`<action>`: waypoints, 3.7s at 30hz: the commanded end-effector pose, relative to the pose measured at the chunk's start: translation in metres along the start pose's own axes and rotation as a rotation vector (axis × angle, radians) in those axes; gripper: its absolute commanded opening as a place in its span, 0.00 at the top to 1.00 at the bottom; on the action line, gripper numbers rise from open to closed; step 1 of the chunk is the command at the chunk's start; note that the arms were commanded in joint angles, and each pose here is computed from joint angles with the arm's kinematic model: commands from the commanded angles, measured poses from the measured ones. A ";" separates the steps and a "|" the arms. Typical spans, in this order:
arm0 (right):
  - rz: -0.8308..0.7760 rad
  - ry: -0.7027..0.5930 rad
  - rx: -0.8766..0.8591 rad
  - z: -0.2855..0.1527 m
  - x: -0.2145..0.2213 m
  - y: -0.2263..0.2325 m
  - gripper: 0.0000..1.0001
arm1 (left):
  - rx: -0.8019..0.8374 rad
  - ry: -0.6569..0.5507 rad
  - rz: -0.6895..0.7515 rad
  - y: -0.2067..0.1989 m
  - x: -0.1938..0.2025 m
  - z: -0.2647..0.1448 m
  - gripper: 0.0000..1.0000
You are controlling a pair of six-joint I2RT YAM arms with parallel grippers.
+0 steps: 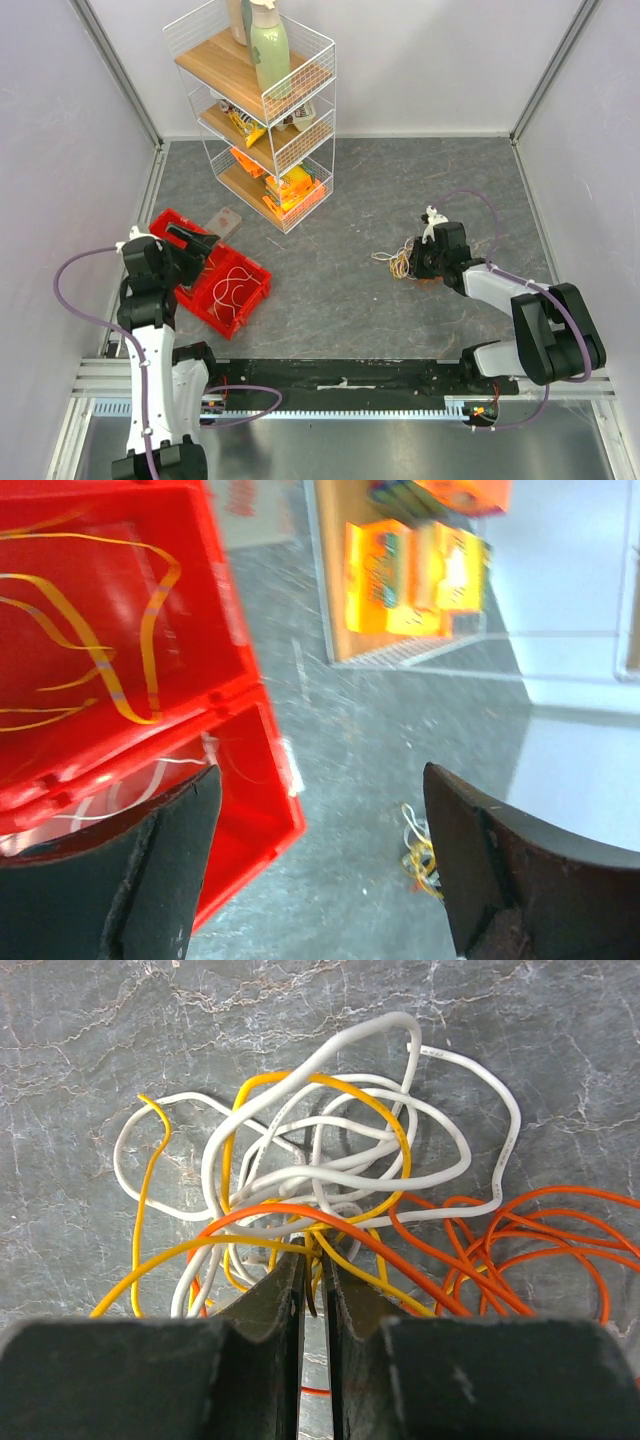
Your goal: Untangle the cables
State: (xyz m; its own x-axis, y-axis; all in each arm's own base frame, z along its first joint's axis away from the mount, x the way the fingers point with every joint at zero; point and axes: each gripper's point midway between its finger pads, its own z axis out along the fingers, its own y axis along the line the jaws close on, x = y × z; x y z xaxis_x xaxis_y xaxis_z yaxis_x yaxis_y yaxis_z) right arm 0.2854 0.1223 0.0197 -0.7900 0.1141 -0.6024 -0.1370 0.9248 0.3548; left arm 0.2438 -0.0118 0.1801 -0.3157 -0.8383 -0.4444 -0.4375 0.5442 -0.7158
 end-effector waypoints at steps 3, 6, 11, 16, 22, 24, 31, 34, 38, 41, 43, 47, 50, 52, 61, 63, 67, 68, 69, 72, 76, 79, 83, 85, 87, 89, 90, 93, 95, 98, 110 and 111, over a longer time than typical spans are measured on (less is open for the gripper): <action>-0.058 -0.033 -0.043 0.000 -0.013 0.018 0.83 | 0.435 0.246 0.213 -0.092 0.046 -0.028 0.16; -0.112 0.023 -0.140 -0.002 0.001 0.048 0.83 | 0.545 0.365 0.404 -0.121 0.102 -0.030 0.17; -0.192 0.100 -0.242 -0.013 0.040 0.095 0.83 | 0.668 0.620 0.538 -0.128 0.214 -0.038 0.24; -0.188 0.134 -0.271 -0.013 0.069 0.100 0.83 | 0.725 0.752 0.708 -0.132 0.297 -0.048 0.31; -0.191 0.144 -0.288 -0.016 0.075 0.101 0.83 | 0.590 0.674 0.879 -0.117 0.303 -0.011 0.39; -0.193 0.143 -0.295 -0.017 0.076 0.102 0.83 | 0.589 0.659 0.918 -0.119 0.304 -0.004 0.33; -0.196 0.141 -0.313 -0.019 0.077 0.105 0.83 | 0.553 0.682 0.954 -0.126 0.324 0.025 0.39; -0.193 0.136 -0.308 -0.021 0.076 0.104 0.83 | 0.514 0.700 0.948 -0.125 0.332 0.038 0.46; -0.184 0.121 -0.306 -0.024 0.073 0.104 0.82 | 0.421 0.706 0.970 -0.110 0.337 0.055 0.55; -0.171 0.109 -0.295 -0.024 0.071 0.103 0.81 | 0.425 0.709 0.980 -0.111 0.335 0.051 0.85; -0.146 0.094 -0.219 -0.021 0.066 0.092 0.77 | 0.436 0.672 0.973 -0.120 0.322 0.041 0.92; -0.031 0.017 0.106 -0.018 0.049 0.043 0.74 | 0.564 0.578 0.918 -0.150 0.281 -0.003 0.98; 0.029 -0.051 0.216 -0.022 0.035 0.025 0.69 | 0.694 0.474 0.862 -0.168 0.239 -0.048 0.98; 0.051 -0.093 0.237 -0.024 0.026 0.022 0.64 | 0.753 0.408 0.828 -0.171 0.210 -0.077 0.98; 0.249 -0.199 0.444 -0.047 0.001 -0.052 0.58 | 0.892 0.192 0.699 -0.198 0.112 -0.168 0.98; 0.260 -0.222 0.484 -0.057 -0.005 -0.067 0.57 | 0.904 0.123 0.661 -0.204 0.090 -0.181 0.98; 0.103 -0.180 0.373 -0.063 -0.023 -0.049 0.45 | 0.890 0.066 0.594 -0.208 0.072 -0.186 0.98; 0.076 -0.152 0.313 -0.060 -0.022 -0.039 0.42 | 0.881 0.070 0.595 -0.208 0.074 -0.183 0.98; 0.052 -0.130 0.238 -0.055 -0.021 -0.027 0.39 | 0.858 0.067 0.598 -0.206 0.075 -0.177 0.98; 0.013 -0.073 0.077 -0.042 -0.006 -0.003 0.37 | 0.679 0.001 0.590 -0.193 0.062 -0.150 0.98; 0.009 -0.046 0.046 -0.035 0.004 -0.001 0.36 | 0.328 -0.187 0.593 -0.164 0.015 -0.120 0.98; 0.005 -0.036 0.059 -0.029 0.007 -0.005 0.36 | 0.165 -0.283 0.625 -0.158 -0.011 -0.111 0.98; 0.012 0.003 0.067 -0.019 0.016 -0.009 0.36 | 0.027 -0.217 0.617 -0.148 -0.028 -0.080 0.98; 0.010 0.014 0.065 -0.017 0.016 -0.009 0.36 | -0.014 -0.187 0.548 -0.137 -0.042 -0.066 0.98; 0.007 0.017 0.061 -0.016 0.017 -0.009 0.36 | -0.057 -0.202 0.493 -0.126 -0.054 -0.058 0.98; 0.009 0.008 0.061 -0.016 0.016 -0.009 0.36 | -0.101 -0.244 0.445 -0.117 -0.067 -0.052 0.98; 0.006 0.006 0.056 -0.017 0.016 -0.008 0.36 | -0.128 -0.273 0.428 -0.111 -0.074 -0.049 0.98; 0.009 0.004 0.056 -0.017 0.015 -0.008 0.36 | -0.217 -0.323 0.380 -0.088 -0.090 -0.042 0.98; 0.009 0.008 0.053 -0.016 0.016 -0.007 0.36 | -0.251 -0.337 0.341 -0.075 -0.094 -0.039 0.98; 0.010 0.009 0.054 -0.015 0.015 -0.008 0.36 | -0.295 -0.334 0.290 -0.053 -0.090 -0.034 0.98; 0.006 0.014 0.048 -0.014 0.017 -0.007 0.36 | -0.487 -0.187 0.243 0.025 -0.044 0.010 0.98; 0.009 0.011 0.048 -0.015 0.016 -0.007 0.36 | -0.493 -0.176 0.221 0.030 -0.040 0.013 0.98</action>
State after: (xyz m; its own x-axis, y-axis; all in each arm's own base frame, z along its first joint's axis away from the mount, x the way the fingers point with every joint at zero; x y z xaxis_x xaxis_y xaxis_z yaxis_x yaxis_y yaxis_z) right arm 0.2717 0.1112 0.0243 -0.7759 0.1347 -0.6163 -0.0932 0.9417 0.3232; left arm 0.2481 0.0396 0.1877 -0.3589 -0.6067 -0.7093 -0.6981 0.6789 -0.2275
